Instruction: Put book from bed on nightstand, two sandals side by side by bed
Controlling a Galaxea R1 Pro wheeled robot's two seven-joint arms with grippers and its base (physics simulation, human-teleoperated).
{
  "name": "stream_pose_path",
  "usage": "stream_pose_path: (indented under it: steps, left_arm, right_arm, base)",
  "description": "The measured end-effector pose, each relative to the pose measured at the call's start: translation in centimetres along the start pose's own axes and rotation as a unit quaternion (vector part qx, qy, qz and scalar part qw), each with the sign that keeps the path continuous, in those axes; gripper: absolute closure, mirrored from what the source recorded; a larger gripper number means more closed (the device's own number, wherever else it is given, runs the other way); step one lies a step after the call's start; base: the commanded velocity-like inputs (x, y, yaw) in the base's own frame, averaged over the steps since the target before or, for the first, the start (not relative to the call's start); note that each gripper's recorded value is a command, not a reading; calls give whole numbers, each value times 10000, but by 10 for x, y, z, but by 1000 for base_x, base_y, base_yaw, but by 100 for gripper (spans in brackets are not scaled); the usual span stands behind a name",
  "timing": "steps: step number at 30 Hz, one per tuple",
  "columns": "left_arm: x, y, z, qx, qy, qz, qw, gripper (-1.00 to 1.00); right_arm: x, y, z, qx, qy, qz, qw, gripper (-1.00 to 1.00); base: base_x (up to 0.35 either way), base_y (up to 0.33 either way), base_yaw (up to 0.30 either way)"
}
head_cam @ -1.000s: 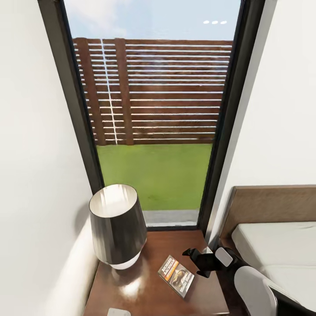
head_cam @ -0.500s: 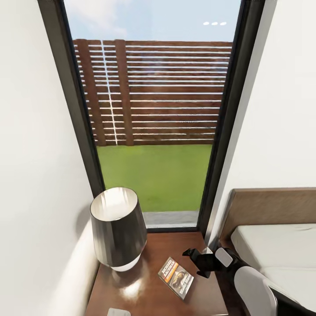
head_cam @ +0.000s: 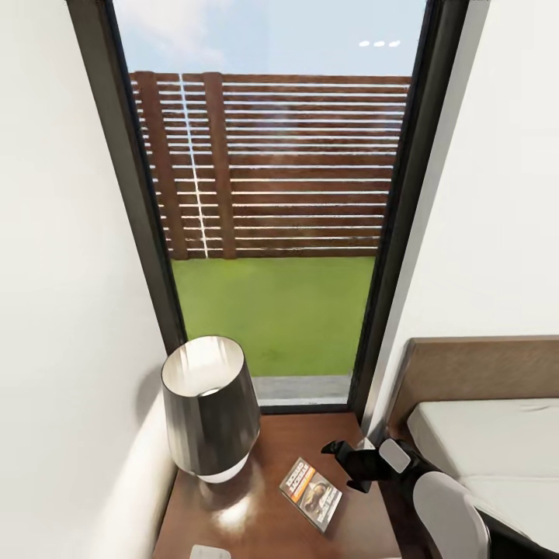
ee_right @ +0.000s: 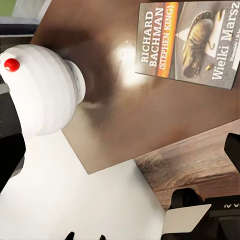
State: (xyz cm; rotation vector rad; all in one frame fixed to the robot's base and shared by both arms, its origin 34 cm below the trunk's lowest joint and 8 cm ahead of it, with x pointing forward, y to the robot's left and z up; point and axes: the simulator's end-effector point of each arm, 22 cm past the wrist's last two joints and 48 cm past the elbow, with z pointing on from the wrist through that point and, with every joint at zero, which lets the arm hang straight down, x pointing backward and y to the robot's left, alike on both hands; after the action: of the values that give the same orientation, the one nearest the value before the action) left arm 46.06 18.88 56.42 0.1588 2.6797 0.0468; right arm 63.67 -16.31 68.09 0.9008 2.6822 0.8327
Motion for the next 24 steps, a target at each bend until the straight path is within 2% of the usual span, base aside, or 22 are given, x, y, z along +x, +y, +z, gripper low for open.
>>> stream_pose_path:
  steps: [9, 15, 24]
  left_arm:
    - [-1, 1, -12, 0, 33, 3, 10000, -100]
    - [20, 4, -19, -24, 277, 27, 9996, -100]
    - [25, 5, -30, -33, 368, 39, 9993, -100]
  right_arm:
    - [1, 6, -10, 3, -12, 2, 10000, -100]
    - [-10, 8, -15, 21, -363, -30, 9993, -100]
    - [-13, 13, -25, 28, -485, -38, 9988, -100]
  base:
    - [0, 0, 0]
    - [0, 0, 0]
    - [0, 0, 0]
